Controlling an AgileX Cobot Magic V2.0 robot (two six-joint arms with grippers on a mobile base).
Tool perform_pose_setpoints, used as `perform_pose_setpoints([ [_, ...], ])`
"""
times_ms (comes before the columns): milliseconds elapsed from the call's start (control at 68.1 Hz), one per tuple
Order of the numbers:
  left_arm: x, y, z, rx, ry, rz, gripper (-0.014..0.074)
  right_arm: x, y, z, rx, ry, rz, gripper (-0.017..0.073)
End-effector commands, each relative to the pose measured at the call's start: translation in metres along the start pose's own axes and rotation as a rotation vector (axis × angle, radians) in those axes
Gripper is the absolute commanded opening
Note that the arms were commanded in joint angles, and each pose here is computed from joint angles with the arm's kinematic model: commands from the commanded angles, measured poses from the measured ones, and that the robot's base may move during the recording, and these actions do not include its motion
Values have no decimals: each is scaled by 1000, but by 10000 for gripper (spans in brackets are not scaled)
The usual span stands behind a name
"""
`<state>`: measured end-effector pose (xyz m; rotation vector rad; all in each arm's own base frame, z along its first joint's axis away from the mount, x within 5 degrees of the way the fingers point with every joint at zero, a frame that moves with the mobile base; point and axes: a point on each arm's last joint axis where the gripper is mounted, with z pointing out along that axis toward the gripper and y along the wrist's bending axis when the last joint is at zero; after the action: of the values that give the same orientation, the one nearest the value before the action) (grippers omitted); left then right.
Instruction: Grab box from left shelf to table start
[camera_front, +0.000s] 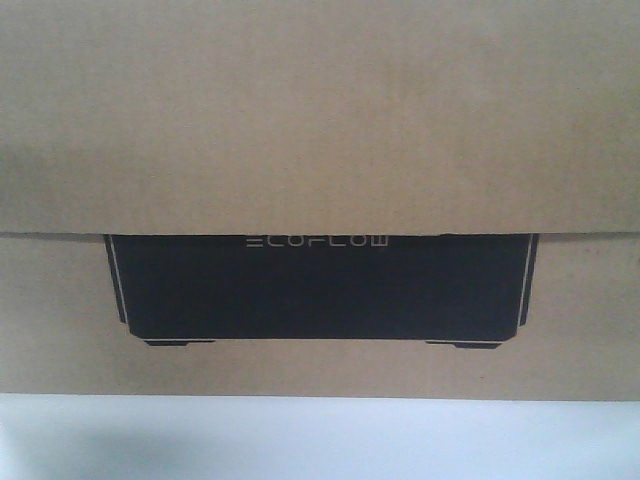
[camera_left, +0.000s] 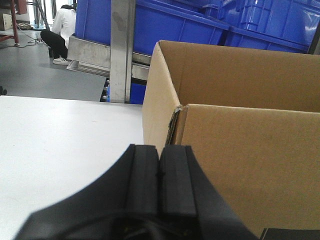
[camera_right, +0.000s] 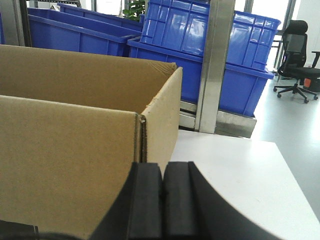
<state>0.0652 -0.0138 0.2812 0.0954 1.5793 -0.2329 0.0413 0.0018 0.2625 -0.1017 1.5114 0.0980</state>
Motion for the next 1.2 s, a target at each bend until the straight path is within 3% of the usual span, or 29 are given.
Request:
perform_pose_setpoints([
  [0,-17,-2,-1,16,-110,2,-93,-8,2,0,-9,-79,15,49],
  [132,-17,-2,-1,16,-110,2,-93,7,1,2,43,-99,-76,49],
  [176,-17,-2,-1,16,-110,2,-93,13,1,4,55,-108,-70,49],
  [249,-17,-2,-1,16,-110,2,-93,29,0,7,72,-108,12,49],
  [308,-17,-2,-1,16,-110,2,-93,41,-1,9,85,-101,41,49],
  [440,-17,-2,-1,16,-110,2,-93,57,-2,11,94,-58,41,49],
  [1189,-17,-2,-1,16,-110,2,-93,56,-2,11,95,-67,41,49],
])
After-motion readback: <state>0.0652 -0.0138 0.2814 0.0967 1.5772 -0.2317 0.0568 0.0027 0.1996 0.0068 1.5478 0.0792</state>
